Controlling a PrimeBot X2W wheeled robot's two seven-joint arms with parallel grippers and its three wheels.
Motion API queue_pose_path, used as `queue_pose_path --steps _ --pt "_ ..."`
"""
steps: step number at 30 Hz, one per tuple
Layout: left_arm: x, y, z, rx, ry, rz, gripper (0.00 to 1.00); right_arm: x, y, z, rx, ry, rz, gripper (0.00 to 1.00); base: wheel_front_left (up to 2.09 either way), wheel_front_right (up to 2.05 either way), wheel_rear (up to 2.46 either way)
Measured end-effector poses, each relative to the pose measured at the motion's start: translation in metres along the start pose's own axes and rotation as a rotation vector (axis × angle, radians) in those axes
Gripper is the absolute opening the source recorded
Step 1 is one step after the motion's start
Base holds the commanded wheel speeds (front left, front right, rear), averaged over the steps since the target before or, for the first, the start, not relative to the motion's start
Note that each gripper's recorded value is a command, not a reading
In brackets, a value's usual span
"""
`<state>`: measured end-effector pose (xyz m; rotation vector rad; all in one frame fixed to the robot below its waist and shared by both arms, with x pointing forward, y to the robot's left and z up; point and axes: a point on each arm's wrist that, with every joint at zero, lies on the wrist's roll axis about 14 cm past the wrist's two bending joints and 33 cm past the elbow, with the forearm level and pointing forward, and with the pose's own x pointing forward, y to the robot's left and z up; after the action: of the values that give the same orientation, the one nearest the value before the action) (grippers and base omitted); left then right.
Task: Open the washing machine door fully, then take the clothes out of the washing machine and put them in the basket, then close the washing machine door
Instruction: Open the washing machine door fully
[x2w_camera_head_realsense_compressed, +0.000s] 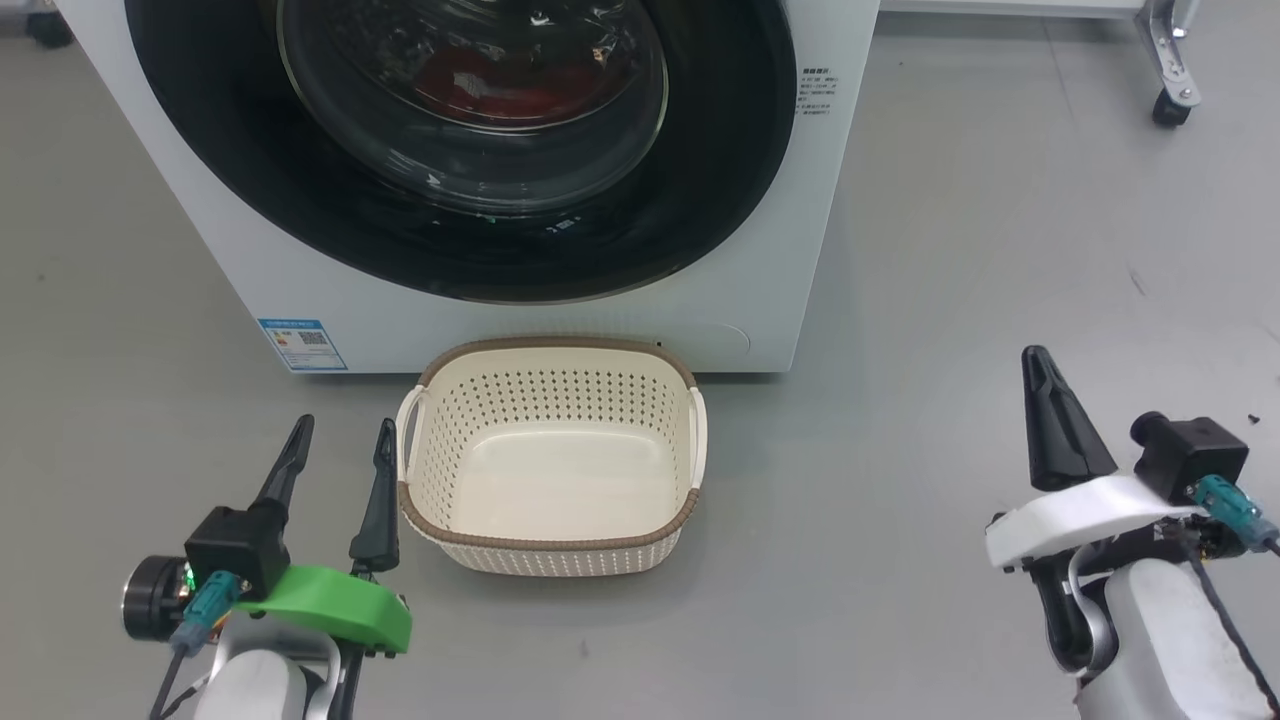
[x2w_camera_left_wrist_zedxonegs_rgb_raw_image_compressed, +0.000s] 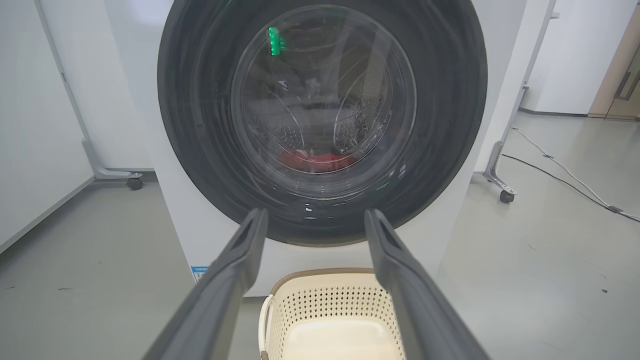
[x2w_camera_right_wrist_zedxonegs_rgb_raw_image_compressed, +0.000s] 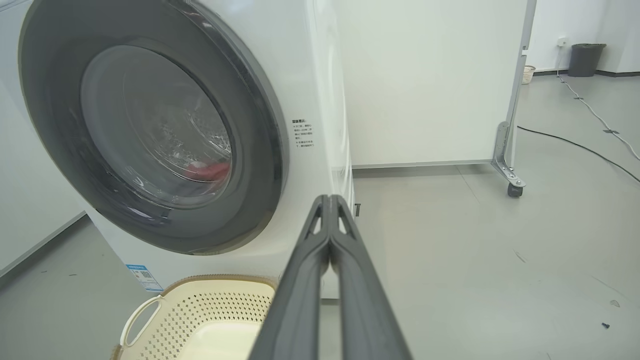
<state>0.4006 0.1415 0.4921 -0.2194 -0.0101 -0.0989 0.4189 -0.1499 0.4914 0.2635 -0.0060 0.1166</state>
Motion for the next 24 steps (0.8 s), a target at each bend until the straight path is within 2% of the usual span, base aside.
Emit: queue_pose_path --steps 4,7,14,24 --pt "0.007 0.0 0.002 -0.002 -0.009 0.0 1.0 0.012 0.001 0.004 0.041 -0.018 0.0 0.0 0.0 0.0 0.0" --pt "0.014 0.0 0.003 -0.003 -0.014 -0.003 1.0 0.025 -0.004 0.01 0.121 -0.044 -0.019 0.0 0.0 0.0 0.0" --pt "0.035 -0.004 0.007 0.006 -0.036 -0.026 1.0 0.06 -0.014 0.011 0.38 -0.07 -0.075 0.0 0.0 0.0 0.0" --pt "0.059 0.005 -0.005 0.005 -0.024 -0.014 1.0 0.125 -0.02 0.009 0.776 -0.027 -0.08 0.0 0.0 0.0 0.0"
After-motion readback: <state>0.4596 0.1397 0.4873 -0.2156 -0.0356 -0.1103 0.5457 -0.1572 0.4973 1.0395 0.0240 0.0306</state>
